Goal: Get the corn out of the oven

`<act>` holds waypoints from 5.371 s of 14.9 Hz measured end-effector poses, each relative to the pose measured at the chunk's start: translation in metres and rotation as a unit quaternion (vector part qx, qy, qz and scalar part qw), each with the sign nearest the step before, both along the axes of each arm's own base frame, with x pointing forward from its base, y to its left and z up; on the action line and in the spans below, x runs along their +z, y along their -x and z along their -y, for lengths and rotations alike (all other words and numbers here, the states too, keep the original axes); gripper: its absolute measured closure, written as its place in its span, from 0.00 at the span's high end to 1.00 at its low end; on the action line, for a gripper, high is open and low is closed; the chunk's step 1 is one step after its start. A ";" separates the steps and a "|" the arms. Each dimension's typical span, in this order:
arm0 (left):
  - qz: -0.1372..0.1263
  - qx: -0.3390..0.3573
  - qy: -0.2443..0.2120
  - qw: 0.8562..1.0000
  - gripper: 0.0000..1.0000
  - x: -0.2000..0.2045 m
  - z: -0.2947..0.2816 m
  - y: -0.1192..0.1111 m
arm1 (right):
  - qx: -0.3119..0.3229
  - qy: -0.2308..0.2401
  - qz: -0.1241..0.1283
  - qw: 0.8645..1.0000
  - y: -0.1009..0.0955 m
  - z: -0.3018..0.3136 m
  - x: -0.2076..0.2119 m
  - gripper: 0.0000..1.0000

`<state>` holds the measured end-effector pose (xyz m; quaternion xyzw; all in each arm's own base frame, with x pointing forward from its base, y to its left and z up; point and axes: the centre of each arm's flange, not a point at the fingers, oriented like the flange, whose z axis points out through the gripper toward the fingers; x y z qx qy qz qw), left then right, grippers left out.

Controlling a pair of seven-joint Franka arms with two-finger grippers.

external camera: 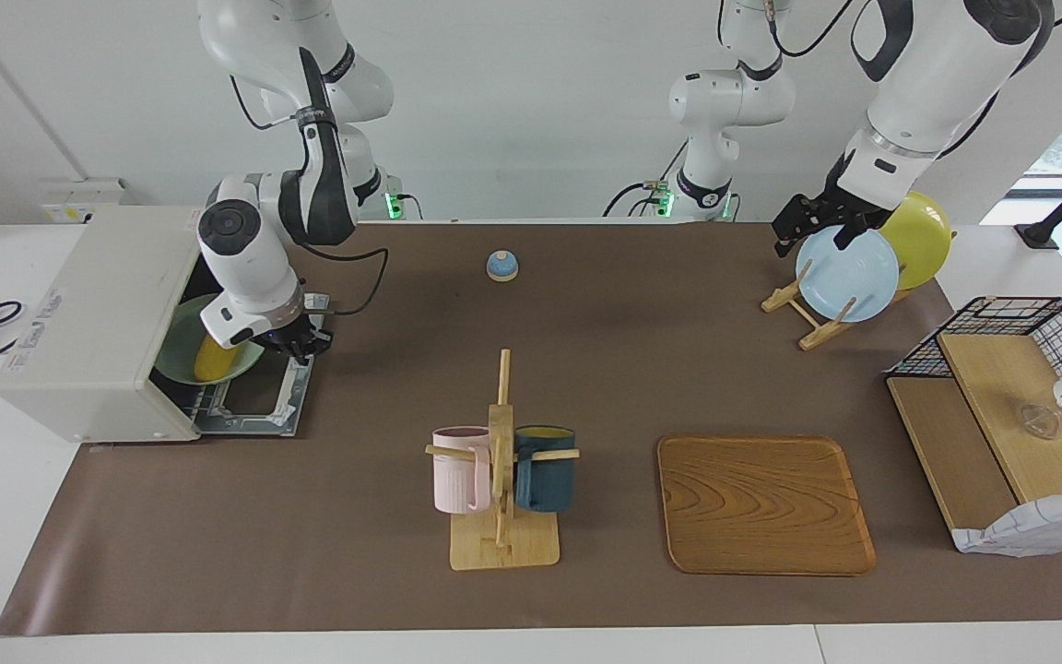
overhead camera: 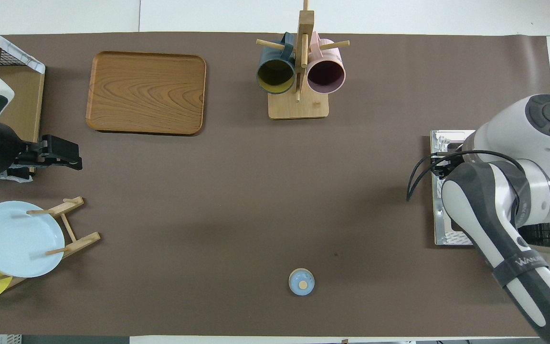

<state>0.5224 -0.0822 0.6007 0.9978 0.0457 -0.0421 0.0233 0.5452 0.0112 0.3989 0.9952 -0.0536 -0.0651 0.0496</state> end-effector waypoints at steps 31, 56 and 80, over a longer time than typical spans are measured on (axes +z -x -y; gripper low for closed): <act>0.008 0.008 0.000 1.000 1.00 0.001 0.003 -0.002 | 0.067 0.037 -0.011 0.997 0.018 -0.027 0.003 0.03; 0.015 0.012 0.001 1.000 1.00 0.002 0.003 -0.003 | -0.030 0.021 0.028 0.999 0.029 -0.435 -0.046 0.03; 0.021 -0.034 0.019 0.999 1.00 -0.017 0.060 0.000 | -0.027 0.112 -0.013 0.993 -0.001 -0.266 -0.006 0.09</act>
